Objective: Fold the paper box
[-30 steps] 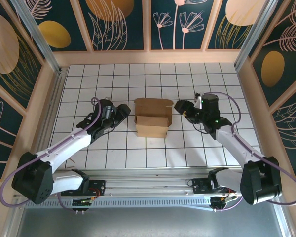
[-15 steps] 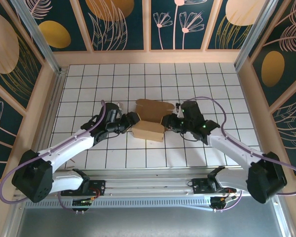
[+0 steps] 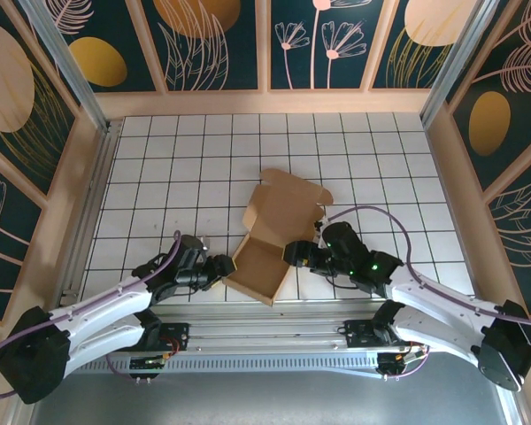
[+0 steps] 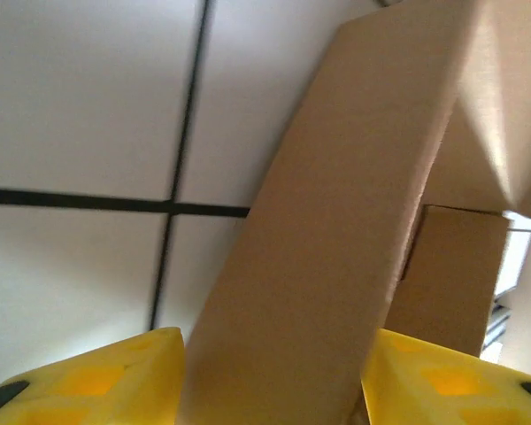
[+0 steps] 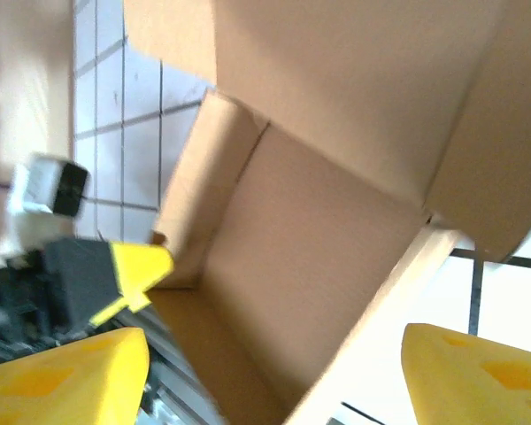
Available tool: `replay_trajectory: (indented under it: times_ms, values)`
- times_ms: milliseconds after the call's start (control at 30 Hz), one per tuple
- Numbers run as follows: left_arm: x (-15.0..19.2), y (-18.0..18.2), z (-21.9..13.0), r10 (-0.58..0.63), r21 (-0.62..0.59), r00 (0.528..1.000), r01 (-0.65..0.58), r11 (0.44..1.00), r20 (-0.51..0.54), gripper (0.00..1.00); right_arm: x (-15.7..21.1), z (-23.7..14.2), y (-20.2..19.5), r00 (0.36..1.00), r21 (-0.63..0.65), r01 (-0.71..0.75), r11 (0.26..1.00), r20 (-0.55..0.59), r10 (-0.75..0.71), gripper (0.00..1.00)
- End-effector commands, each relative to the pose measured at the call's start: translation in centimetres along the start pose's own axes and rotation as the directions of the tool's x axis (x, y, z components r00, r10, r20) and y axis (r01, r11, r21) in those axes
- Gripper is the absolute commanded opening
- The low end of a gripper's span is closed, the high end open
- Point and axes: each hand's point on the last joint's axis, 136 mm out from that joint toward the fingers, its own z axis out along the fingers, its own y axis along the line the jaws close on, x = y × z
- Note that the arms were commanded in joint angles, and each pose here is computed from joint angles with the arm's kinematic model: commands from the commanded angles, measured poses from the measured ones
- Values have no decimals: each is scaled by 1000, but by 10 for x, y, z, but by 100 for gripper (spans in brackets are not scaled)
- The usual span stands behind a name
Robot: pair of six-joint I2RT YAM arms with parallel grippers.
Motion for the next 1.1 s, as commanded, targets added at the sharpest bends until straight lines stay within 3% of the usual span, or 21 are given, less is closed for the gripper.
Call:
replay_trajectory:
  times_ms: [0, 100, 233, 300, 400, 533, 733, 933, 1067]
  values:
    - [-3, -6, -1, -38, 37, 999, 37, 999, 19, 58, -14, -8, -14, 993, 66, -57, 996, 108, 50, 77]
    - [-7, -19, 1, -31, 79, 999, 29, 996, 28, 65, -15, -7, -42, 984, 180, -129, 975, 145, 103, 76]
    - [-17, -29, 1, -2, 88, 998, -3, 996, 63, 77, -2, 3, -47, 981, 183, -168, 969, 128, 146, 74]
    - [-19, -31, 3, 4, 94, 997, -11, 996, 72, 78, 1, 7, -49, 982, 198, -165, 966, 126, 142, 74]
    - [-17, -37, 9, -30, 150, 998, 23, 988, 49, 68, 7, 18, -49, 985, 212, -154, 965, 108, 133, 67]
    - [-16, -47, 15, -82, 208, 996, 74, 975, 30, 54, 1, 33, -54, 988, 273, -108, 956, 137, 72, 48]
    - [-43, -57, 17, -134, 200, 980, 104, 974, 144, 48, -39, 46, -56, 970, 303, -26, 953, 238, -49, 27]
    - [-81, -90, 19, -171, 277, 946, 92, 957, 277, 54, -98, 47, -46, 935, 252, 30, 967, 334, -116, 28]
    - [-99, -103, 15, -121, 256, 924, 26, 966, 362, 56, -108, 40, -29, 923, 250, 105, 962, 337, -188, 42]
